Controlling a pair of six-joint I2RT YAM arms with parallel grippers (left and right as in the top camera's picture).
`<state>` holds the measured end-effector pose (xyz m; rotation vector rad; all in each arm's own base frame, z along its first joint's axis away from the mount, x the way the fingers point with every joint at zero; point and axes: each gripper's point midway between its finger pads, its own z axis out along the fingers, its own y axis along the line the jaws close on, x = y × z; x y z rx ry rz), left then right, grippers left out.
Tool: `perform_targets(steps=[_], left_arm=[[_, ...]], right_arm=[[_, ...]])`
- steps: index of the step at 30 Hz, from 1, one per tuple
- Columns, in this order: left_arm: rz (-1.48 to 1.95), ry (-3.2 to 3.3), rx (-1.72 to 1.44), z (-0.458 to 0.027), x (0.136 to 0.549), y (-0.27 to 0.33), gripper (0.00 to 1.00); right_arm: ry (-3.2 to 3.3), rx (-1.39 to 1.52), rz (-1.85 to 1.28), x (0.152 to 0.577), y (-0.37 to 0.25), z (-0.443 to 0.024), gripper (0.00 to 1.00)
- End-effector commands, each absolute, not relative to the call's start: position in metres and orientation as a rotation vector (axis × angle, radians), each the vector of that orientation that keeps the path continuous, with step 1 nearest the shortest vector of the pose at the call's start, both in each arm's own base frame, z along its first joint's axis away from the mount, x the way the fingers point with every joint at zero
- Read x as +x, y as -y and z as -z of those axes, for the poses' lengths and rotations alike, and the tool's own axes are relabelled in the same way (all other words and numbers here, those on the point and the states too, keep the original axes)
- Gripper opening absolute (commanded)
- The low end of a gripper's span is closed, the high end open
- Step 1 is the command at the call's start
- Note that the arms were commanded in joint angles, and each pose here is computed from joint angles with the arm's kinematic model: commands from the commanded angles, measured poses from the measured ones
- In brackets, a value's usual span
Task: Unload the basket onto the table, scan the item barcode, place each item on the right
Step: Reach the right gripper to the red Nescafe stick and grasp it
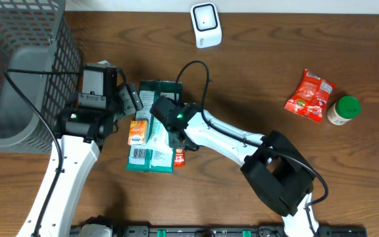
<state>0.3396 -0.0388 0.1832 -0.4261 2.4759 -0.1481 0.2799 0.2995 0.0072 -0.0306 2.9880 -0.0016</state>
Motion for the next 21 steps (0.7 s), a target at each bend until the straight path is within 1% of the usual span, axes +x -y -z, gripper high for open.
perform_targets(steps=[1,8,11,14,21], left_arm=[[0.131,-2.474,-0.424,-0.184,0.341,0.036,0.84],[0.131,-2.474,-0.424,-0.184,0.341,0.036,0.85],[0.131,-2.474,-0.424,-0.184,0.341,0.036,0.84],[0.131,-2.474,-0.424,-0.184,0.341,0.036,0.84],[0.131,-2.474,-0.423,-0.184,0.341,0.036,0.84]], right_arm=[[-2.948,0.008,0.043,0.288,-0.288,-0.015,0.13],[-2.989,-0.055,-0.107,0.289,-0.303,-0.024,0.17],[-2.970,-0.081,-0.150,0.289,-0.306,-0.038,0.19],[-2.940,-0.077,-0.193,0.292,-0.309,-0.052,0.24],[-2.931,-0.032,-0.215,0.293,-0.316,-0.049,0.23]])
